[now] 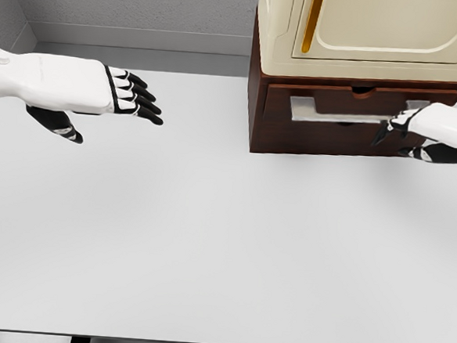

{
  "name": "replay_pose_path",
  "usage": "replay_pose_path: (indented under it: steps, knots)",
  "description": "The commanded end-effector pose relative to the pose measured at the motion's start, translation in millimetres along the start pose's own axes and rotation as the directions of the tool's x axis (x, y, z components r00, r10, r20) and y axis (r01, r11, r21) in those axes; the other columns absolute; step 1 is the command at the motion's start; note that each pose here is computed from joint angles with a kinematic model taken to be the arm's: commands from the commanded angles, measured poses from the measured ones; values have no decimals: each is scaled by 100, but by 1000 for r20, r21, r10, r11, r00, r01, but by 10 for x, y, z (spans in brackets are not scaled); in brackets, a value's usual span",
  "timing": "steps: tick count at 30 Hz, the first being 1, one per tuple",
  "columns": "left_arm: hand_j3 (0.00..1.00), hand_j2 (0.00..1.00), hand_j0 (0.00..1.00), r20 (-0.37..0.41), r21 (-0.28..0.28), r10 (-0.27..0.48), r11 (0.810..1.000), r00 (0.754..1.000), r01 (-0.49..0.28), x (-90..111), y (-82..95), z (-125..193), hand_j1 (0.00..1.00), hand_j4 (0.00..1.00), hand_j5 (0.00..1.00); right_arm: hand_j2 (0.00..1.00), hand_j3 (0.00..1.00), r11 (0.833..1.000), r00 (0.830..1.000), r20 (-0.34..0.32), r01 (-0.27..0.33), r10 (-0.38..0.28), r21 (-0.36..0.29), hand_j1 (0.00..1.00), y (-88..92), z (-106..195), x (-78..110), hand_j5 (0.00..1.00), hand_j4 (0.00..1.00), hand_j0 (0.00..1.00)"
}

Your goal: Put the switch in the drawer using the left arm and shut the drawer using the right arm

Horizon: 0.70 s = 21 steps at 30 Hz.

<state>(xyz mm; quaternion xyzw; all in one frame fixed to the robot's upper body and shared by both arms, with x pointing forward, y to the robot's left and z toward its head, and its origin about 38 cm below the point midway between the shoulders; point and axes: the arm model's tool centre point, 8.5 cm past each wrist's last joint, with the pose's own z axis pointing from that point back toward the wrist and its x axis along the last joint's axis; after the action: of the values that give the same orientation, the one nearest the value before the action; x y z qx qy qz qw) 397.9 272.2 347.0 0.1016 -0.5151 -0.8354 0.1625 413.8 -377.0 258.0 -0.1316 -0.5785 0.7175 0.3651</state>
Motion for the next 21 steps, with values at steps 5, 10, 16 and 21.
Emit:
replay_pose_path:
  steps: [5,10,16,21]
  knots:
    - [100,100,100,-2,4,5,1000,1000,-5,-6,4,5,100,100,100,61,61,1000,1000,2,12,-12,7,61,36,-54,-20,61,61,61]
    - [100,100,100,-2,4,5,1000,1000,-5,-6,4,5,100,100,100,62,62,1000,1000,-9,8,-8,15,62,54,-36,-39,62,62,62]
    - [100,100,100,-1,4,6,1000,1000,-6,-5,5,5,100,100,100,62,62,1000,999,-45,-8,8,-4,62,-12,172,-66,62,62,62]
    - [100,100,100,-1,4,6,1000,1000,-6,-5,5,5,100,100,100,62,62,995,996,-94,-14,4,-98,62,-174,447,-129,62,62,62]
